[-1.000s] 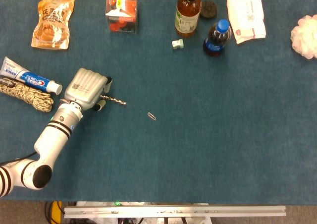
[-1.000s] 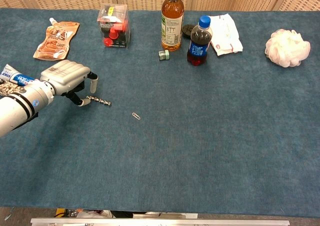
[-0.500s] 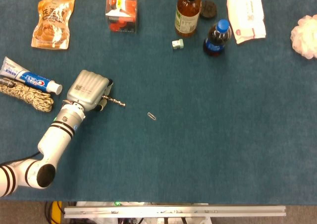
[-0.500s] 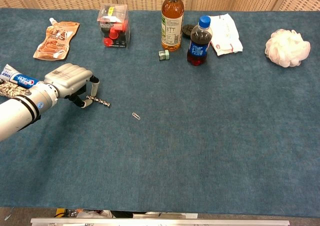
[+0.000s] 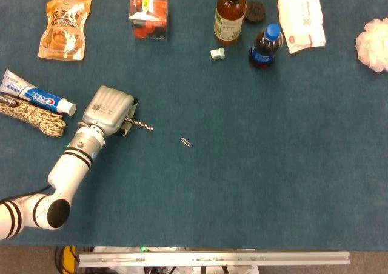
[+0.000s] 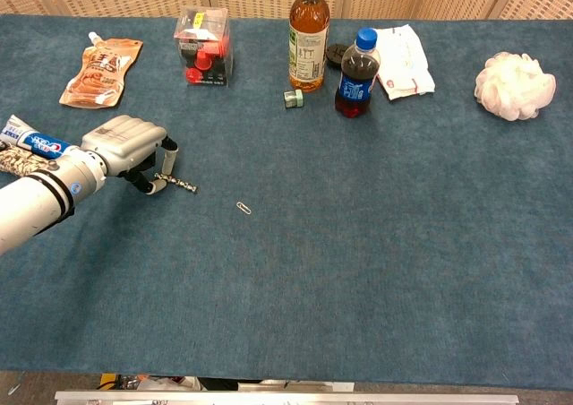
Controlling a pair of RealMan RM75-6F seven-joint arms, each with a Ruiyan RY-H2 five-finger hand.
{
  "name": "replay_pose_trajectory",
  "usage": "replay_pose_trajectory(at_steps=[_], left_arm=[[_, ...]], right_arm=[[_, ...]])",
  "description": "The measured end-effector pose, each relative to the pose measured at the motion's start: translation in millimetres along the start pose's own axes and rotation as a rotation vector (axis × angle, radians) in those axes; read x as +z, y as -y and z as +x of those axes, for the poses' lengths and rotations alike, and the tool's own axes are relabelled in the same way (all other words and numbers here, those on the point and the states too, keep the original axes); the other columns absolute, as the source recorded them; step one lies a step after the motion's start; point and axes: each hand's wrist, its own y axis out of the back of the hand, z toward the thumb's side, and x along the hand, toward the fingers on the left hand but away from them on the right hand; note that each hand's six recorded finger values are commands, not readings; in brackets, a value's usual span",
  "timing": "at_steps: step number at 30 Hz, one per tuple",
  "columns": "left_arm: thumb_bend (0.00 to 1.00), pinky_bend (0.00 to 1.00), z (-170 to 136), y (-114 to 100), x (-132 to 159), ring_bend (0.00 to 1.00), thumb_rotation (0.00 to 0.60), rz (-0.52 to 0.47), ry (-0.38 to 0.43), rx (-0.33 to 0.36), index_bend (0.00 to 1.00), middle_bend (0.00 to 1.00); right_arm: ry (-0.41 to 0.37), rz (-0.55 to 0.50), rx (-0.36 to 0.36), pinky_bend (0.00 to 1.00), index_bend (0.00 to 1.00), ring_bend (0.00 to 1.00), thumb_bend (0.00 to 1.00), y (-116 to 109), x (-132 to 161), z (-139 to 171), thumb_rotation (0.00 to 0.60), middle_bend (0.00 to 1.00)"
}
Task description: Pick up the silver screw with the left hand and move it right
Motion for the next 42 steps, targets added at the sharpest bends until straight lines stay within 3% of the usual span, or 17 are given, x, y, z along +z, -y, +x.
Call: replay_pose_trajectory(at_steps=[23,42], left_arm=[[0.38,0.98,-51,-39,26,0.95,0.6,-0.017,0.102,0.118,0.59,1.0],[0.38,0.98,-53,-58,77,0.95,0.6,-0.043,0.18,0.159,0.59,1.0]], right_arm=[[-0.014,-0.014,-0.001,0.45,0.41,0.42,0.29,0,2,2,0.6,0.39],[-0.002,-0.025,0.0,0.45,0.41,0.42,0.29,1,-7,6,0.6,0.39]])
